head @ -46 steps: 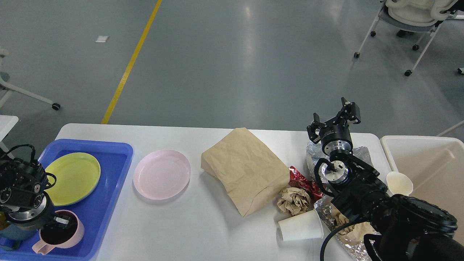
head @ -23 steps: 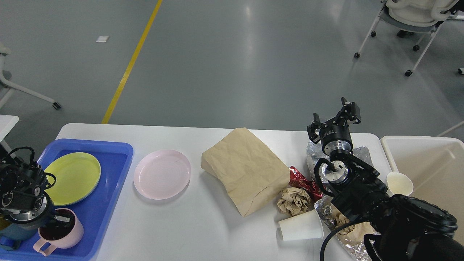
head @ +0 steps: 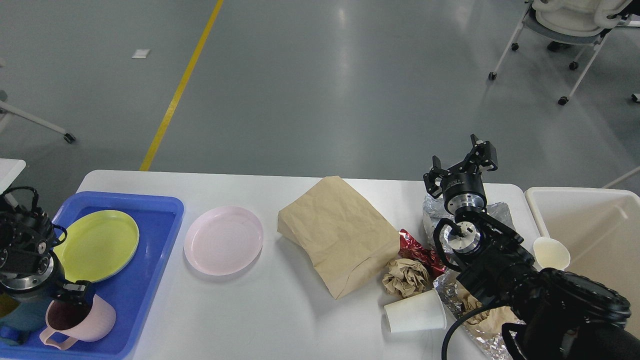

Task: Tidy desktop
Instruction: 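Move the left gripper to the pink plate rim and grasp it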

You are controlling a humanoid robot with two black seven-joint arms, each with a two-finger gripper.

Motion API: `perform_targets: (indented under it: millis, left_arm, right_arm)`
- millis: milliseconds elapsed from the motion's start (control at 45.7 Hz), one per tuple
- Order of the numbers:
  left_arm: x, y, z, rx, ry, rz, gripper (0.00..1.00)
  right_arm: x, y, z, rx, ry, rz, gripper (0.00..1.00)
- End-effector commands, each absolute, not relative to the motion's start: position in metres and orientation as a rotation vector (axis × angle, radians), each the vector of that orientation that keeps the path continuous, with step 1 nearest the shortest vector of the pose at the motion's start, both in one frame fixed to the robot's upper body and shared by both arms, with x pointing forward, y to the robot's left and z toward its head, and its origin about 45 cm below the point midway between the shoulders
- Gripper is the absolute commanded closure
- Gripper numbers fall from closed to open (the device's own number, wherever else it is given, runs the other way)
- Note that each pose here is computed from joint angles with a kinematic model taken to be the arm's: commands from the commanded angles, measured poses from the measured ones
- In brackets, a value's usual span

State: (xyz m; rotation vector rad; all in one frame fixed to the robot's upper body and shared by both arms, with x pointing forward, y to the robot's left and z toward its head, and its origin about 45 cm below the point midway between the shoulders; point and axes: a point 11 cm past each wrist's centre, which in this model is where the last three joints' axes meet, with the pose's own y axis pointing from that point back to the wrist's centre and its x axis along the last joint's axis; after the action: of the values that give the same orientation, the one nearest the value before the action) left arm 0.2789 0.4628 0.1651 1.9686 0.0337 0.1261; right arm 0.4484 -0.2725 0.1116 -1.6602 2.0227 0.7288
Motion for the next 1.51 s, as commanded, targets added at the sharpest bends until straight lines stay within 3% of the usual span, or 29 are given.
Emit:
perform_targets:
  millis: [0,197,416,569,722,875,1247,1488]
  left_arm:
    - [0.293,0.458,0.191,1.943,0.068,0.113,0.05]
    - [0.329,0.409,0.254,1.657,0.156,0.093,0.06]
    - [0.386,0.354,0.313,1.218,0.224,0.329,0.07]
    - [0.405,0.348,0.324,1.183,0.209,0.398,0.1]
    - [0.403,0.336,0.273,1.314,0.218,0.389,0.12]
    - [0.403,0.329,0.228,1.387,0.221,0.516,0.13]
    - [0.352,0.288,0.135,1.387,0.402,0.732,0.12]
    - [0.349,0.278,0.114,1.332,0.471,0.959,0.1]
  right_arm:
    - [0.448,-0.273,0.111,-1.661,2.023,0.729,0.0]
    - [0.449,-0.272,0.112,-1.662,2.02,0.728,0.0]
    - [0.449,-0.272,0.112,-1.658,2.02,0.729,0.0]
    - [0.449,-0.272,0.112,-1.662,2.02,0.728,0.0]
    - [0.449,-0.272,0.112,-1.662,2.02,0.728,0.0]
    - [0.449,-0.272,0.112,-1.662,2.02,0.728,0.0]
    - [0.449,-0.272,0.112,-1.66,2.02,0.729,0.0]
    - [0.449,-0.272,0.112,-1.66,2.02,0.729,0.0]
